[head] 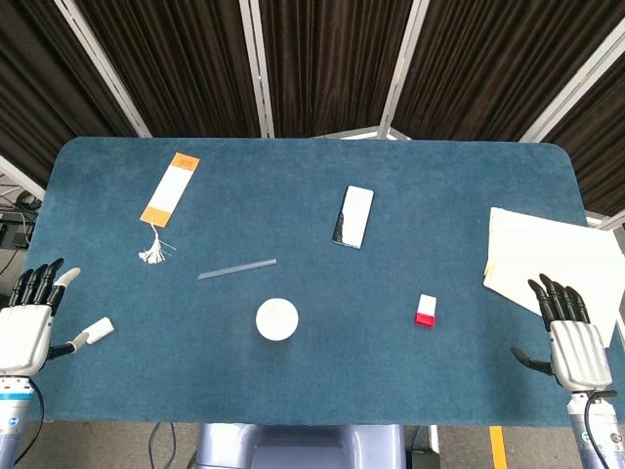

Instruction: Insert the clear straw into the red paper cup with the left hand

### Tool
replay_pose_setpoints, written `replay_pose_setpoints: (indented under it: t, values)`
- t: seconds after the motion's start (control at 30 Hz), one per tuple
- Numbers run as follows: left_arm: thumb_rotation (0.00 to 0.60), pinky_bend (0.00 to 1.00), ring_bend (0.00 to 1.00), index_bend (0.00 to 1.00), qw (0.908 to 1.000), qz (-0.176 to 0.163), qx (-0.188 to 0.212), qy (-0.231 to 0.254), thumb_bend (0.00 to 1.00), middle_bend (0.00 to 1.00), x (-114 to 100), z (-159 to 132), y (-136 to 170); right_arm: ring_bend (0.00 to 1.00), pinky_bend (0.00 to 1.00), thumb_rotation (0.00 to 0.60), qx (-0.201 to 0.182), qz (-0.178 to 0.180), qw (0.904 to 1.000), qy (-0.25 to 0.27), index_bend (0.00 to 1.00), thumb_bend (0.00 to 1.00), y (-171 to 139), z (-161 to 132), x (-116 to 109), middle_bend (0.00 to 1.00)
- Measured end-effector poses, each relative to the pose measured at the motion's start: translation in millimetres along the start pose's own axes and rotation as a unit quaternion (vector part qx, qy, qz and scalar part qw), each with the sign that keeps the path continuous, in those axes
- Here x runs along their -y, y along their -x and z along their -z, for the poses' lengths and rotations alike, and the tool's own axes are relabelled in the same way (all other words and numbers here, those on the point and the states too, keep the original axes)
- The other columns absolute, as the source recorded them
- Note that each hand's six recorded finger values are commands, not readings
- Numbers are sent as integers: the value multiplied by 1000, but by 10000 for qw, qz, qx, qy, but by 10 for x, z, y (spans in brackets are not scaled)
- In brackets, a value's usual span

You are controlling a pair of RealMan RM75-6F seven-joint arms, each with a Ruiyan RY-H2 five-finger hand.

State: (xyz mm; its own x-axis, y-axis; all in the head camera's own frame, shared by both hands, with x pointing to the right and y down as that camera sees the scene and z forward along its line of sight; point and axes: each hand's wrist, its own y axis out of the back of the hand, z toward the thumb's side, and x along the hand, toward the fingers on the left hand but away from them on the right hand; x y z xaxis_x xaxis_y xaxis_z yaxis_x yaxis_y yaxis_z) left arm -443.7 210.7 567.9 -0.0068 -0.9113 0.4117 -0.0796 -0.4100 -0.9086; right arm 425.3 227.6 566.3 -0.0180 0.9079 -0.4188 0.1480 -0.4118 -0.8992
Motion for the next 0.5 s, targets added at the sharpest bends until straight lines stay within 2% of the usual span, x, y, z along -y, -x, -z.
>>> replay_pose_setpoints:
  t: [0.5]
  values:
    - [600, 0, 0, 133, 10000, -11, 18, -5, 0, 0, 0, -8, 6, 0, 0, 600, 13, -3, 10000, 1, 10, 138, -9, -1, -2, 0]
